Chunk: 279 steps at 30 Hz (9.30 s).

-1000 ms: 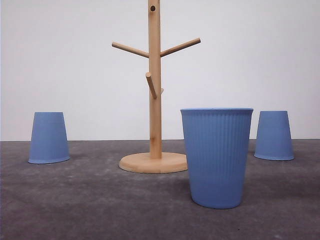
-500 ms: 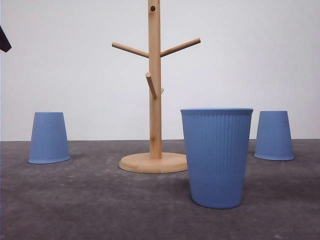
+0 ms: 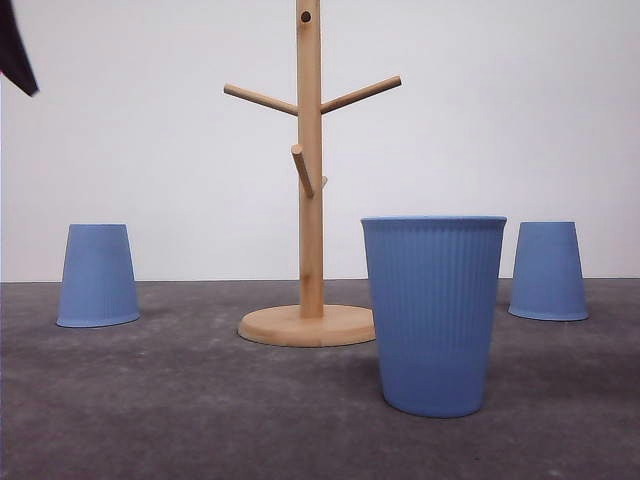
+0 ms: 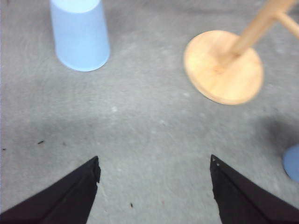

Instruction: Place three cups

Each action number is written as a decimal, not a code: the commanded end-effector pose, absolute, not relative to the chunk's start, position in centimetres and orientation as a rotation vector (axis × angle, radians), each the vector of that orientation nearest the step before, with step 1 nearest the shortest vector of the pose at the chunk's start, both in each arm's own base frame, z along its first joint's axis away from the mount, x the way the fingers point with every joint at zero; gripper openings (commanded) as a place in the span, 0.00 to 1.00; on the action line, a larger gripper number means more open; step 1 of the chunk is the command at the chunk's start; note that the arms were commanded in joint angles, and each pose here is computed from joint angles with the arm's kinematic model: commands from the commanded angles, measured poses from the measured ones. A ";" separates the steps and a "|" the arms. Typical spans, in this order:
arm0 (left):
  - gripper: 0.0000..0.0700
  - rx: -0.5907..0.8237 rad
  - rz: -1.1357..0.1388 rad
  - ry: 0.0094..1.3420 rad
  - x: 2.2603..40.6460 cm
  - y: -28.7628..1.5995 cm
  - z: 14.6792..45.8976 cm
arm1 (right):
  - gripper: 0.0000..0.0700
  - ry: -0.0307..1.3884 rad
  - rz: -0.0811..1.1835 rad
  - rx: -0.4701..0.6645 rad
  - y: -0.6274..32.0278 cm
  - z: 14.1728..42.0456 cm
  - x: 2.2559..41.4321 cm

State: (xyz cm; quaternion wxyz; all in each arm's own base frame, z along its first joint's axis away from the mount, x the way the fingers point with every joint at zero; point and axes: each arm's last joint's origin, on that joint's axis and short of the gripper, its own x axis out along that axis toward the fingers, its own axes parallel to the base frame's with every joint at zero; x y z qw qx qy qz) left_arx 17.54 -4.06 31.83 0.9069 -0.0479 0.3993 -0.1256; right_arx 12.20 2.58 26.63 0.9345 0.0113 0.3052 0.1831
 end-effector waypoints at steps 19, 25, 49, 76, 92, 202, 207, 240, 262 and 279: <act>0.80 -0.098 -0.172 0.898 33.7 -4.0 32.1 | 0.58 0.602 0.388 0.011 2.8 27.2 12.2; 0.80 -0.111 -0.143 0.922 36.9 -3.3 28.9 | 0.58 0.602 0.387 0.011 2.8 27.2 12.2; 0.79 -0.119 -0.130 0.928 40.7 -2.5 23.8 | 0.58 0.604 0.365 0.004 2.7 27.2 12.3; 0.50 -0.131 -0.141 0.951 39.6 -2.2 25.4 | 0.58 0.614 0.365 0.004 2.7 27.1 12.2; 0.50 -0.371 -0.304 0.861 33.5 1.0 33.4 | 0.58 0.617 0.366 0.004 2.7 27.1 12.2; 0.84 -0.218 -0.518 0.704 28.0 -2.1 37.6 | 0.58 0.617 0.368 0.005 2.7 27.1 12.2; 0.84 -0.190 -0.493 0.652 25.7 -2.2 35.8 | 0.58 0.617 0.368 0.005 2.7 27.1 12.2; 0.78 -0.243 -0.473 0.667 20.1 -2.0 27.9 | 0.62 0.937 0.189 0.160 1.7 31.7 27.7; 0.78 -0.242 -0.472 0.667 20.1 -2.0 27.9 | 0.84 0.901 0.155 0.111 1.1 25.7 41.6; 0.78 -0.242 -0.472 0.667 20.1 -2.0 27.9 | 0.74 0.930 0.129 0.116 1.0 23.5 42.7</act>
